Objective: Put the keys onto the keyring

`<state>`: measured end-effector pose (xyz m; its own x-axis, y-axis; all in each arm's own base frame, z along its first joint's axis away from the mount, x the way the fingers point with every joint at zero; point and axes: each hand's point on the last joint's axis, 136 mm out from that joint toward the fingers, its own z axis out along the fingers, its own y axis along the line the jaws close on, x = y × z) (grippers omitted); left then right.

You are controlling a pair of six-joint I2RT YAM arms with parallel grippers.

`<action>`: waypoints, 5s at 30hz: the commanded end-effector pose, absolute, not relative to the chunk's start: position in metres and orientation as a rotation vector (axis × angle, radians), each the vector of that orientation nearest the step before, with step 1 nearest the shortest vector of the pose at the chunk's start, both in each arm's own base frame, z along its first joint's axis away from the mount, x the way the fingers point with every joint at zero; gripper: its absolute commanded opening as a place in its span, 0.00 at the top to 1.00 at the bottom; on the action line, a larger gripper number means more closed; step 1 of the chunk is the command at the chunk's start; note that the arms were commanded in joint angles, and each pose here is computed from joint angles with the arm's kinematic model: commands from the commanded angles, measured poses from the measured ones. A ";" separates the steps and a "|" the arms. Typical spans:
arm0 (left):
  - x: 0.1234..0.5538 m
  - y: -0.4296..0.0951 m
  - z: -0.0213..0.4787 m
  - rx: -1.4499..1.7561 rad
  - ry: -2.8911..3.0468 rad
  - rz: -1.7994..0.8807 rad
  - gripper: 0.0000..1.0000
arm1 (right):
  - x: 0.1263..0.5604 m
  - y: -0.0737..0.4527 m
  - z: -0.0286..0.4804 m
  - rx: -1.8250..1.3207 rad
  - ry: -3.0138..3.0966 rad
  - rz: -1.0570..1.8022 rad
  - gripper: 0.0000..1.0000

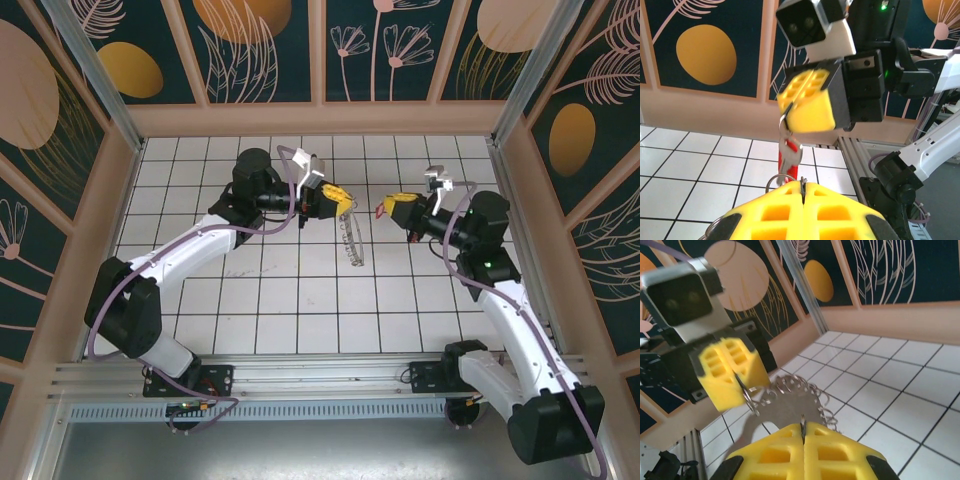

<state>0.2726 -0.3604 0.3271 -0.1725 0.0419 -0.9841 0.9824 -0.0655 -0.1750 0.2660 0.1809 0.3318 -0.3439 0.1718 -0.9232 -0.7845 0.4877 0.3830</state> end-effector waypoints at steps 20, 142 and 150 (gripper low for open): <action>0.273 -0.364 0.344 1.211 1.265 -1.352 1.00 | 0.248 0.228 0.355 -0.723 1.563 1.113 1.00; 0.273 -0.367 0.355 1.153 1.212 -1.388 1.00 | 0.260 0.237 0.349 -0.687 1.463 1.315 1.00; 0.271 -0.367 0.355 1.151 1.213 -1.392 1.00 | 0.255 0.236 0.352 -0.693 1.451 1.318 1.00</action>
